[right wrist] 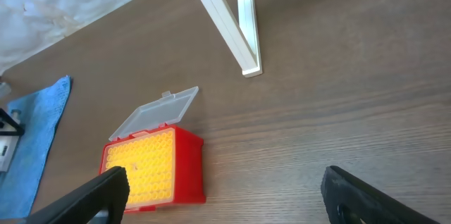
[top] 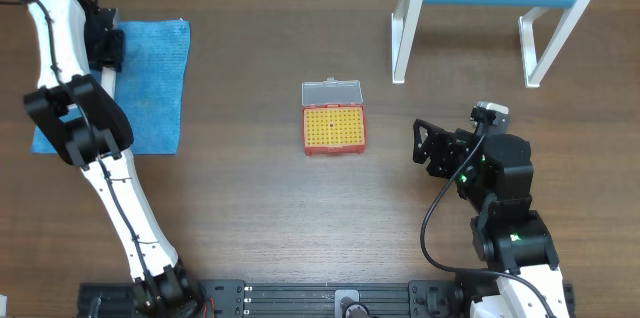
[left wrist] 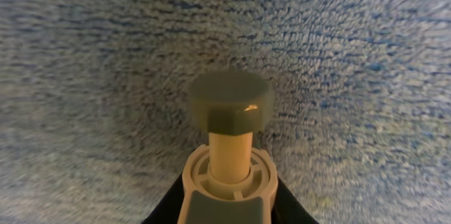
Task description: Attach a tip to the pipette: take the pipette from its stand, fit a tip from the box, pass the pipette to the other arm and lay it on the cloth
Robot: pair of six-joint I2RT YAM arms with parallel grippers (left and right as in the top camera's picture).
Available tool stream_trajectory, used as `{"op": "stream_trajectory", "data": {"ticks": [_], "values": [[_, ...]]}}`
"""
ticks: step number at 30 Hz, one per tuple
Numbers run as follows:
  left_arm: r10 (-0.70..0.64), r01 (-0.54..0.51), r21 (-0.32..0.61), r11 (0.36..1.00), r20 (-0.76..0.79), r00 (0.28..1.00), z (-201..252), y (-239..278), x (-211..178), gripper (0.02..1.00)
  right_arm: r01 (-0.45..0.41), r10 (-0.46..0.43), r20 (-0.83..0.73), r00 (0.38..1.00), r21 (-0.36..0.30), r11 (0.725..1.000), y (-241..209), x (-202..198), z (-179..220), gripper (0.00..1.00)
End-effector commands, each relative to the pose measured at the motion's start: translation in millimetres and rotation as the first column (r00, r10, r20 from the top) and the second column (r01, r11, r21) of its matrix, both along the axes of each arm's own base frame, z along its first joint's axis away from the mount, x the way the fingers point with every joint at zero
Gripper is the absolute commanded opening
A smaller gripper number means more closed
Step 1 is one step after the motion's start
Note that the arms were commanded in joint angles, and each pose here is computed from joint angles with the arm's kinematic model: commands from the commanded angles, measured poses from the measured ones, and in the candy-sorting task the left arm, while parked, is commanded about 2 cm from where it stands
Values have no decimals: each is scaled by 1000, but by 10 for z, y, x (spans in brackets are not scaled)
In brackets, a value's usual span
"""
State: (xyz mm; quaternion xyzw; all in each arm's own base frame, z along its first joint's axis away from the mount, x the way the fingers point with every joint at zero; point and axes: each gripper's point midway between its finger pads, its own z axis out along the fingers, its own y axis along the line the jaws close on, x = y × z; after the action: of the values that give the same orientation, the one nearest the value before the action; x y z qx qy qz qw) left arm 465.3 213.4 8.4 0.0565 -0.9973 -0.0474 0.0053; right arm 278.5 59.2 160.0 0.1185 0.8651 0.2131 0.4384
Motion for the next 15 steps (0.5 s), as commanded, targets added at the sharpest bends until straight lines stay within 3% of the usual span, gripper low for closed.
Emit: {"op": "stream_trajectory", "data": {"ticks": [1, 6, 8, 9, 15], "values": [[12, -12, -16, 1000, 12, 1000, -14, -23, 29, 27, 5, -6, 15, 1000, 14, 1000, 1, 17, 73, 886], [14, -14, -19, 1000, 3, 1000, -12, -32, 8, 38, 5, -6, 15, 1000, 14, 1000, 1, 17, 73, 886], [19, -19, -24, 1000, -9, 1000, -13, -48, -21, 706, 5, -6, 15, 1000, 14, 1000, 1, 17, 73, 886], [18, -19, -28, 999, -18, 1000, -3, -64, -44, 847, 5, -6, 15, 1000, 14, 1000, 1, 17, 73, 886], [15, -16, -30, 999, -26, 1000, 254, -146, -116, 877, 5, -5, 15, 1000, 14, 1000, 1, 17, 73, 888]]}}
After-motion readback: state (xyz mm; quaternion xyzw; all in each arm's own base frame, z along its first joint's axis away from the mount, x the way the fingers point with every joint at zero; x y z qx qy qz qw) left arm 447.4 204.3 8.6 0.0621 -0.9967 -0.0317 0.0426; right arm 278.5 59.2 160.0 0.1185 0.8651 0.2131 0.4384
